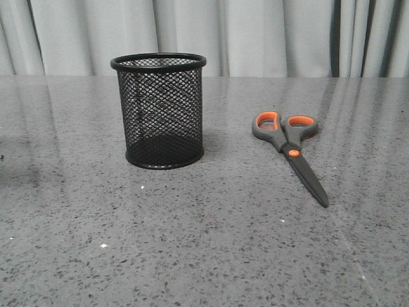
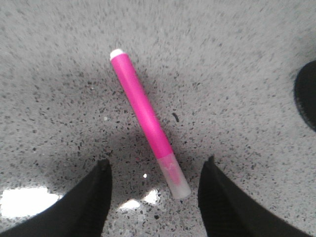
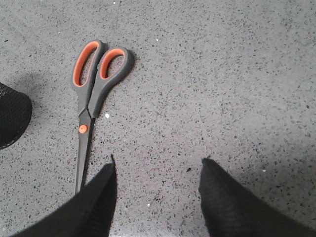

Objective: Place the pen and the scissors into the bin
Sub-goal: 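Align the open left gripper over the pink marker and close on it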

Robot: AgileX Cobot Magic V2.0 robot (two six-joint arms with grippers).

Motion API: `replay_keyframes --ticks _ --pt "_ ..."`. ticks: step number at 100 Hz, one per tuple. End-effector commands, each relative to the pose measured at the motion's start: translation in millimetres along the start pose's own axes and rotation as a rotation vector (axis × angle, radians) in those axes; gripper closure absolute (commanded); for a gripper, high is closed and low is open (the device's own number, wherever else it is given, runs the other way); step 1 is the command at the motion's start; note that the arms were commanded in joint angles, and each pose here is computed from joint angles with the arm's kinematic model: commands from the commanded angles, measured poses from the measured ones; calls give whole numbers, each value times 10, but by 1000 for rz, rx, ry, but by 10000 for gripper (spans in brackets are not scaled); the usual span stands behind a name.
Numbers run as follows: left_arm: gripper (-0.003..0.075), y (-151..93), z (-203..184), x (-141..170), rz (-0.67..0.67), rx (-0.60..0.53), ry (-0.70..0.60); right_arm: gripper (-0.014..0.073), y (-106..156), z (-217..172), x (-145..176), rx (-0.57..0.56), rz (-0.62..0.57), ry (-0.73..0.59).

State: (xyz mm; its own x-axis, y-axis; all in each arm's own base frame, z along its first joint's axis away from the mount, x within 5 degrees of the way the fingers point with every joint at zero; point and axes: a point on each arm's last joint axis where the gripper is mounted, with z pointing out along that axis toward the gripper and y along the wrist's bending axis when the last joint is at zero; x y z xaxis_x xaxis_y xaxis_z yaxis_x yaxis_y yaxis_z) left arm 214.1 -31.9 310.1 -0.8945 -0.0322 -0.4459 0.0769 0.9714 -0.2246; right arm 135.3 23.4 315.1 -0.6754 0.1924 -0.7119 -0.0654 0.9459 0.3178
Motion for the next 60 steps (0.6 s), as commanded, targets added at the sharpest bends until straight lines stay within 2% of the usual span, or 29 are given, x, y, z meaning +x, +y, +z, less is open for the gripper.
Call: replay_keyframes --ticks 1,24,37,47,60 --pt "354 -28 9 -189 -12 21 -6 251 23 -53 -127 -1 -20 -76" --pt "354 -10 264 -409 -22 21 83 251 23 -53 -127 -1 -24 -76" --pt "354 -101 396 -455 18 25 117 251 23 -53 -128 -1 -29 -77" --pt "354 -121 505 -456 74 -25 141 251 23 -53 -128 -1 -29 -77" --pt "354 -102 581 -458 66 -65 161 251 23 -53 -128 -1 -29 -77"
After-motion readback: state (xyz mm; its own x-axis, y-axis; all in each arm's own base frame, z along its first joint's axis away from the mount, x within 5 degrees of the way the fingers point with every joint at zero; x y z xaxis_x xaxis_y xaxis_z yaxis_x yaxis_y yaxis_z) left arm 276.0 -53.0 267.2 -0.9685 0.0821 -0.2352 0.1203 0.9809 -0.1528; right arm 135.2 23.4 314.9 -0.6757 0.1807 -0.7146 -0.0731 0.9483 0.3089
